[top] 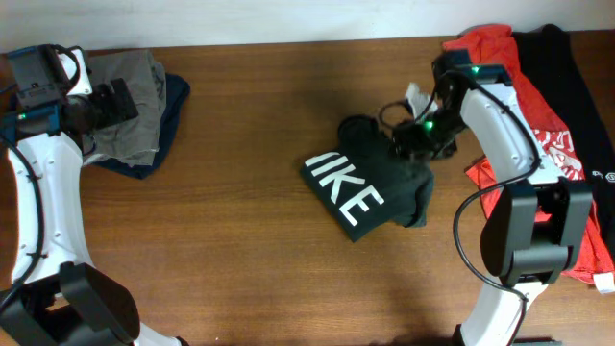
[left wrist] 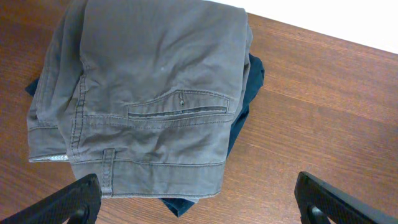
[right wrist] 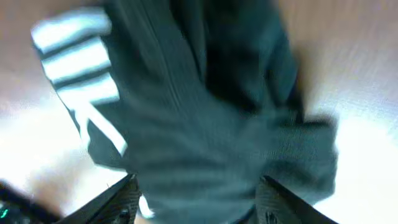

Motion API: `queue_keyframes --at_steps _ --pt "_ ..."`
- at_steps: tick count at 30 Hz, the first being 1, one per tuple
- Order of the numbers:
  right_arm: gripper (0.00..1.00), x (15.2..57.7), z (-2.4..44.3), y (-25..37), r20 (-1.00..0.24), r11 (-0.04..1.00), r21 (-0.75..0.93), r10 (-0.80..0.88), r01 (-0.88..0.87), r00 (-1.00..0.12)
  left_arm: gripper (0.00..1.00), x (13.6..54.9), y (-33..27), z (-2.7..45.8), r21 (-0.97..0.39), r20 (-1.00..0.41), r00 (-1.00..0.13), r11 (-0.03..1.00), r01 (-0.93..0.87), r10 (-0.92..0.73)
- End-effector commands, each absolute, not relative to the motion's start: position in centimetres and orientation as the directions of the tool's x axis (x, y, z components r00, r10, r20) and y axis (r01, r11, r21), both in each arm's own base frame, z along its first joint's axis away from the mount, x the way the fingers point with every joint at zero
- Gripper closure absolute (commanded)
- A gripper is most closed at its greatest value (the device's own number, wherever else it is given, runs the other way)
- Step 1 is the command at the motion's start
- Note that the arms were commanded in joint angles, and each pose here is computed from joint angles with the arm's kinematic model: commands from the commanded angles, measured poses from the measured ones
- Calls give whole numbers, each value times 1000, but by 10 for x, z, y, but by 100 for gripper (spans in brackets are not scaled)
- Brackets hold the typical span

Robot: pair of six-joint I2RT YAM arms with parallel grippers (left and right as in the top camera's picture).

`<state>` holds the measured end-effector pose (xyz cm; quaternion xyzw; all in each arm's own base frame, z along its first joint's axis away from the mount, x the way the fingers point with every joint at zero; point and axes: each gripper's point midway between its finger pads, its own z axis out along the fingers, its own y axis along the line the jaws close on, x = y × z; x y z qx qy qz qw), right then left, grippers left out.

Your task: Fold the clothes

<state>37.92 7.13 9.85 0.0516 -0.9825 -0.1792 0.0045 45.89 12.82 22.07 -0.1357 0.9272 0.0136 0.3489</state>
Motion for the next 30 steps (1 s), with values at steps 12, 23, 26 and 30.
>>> queue_keyframes --at_steps 12,23,26,30 --pt "46 312 56 66 277 939 329 4 99 -961 1 457 93 211 -131 -607 -767 978 -164 -210" --pt "76 300 -1 56 270 929 306 125 208 -955 1 461 77 211 -128 -608 -774 984 -127 -179" --pt "80 307 -15 40 226 942 230 192 244 -955 1 461 77 211 -129 -608 -774 984 -126 -179" --pt "85 319 -33 13 127 955 87 273 285 -954 1 461 76 207 -129 -601 -779 984 -126 -179"
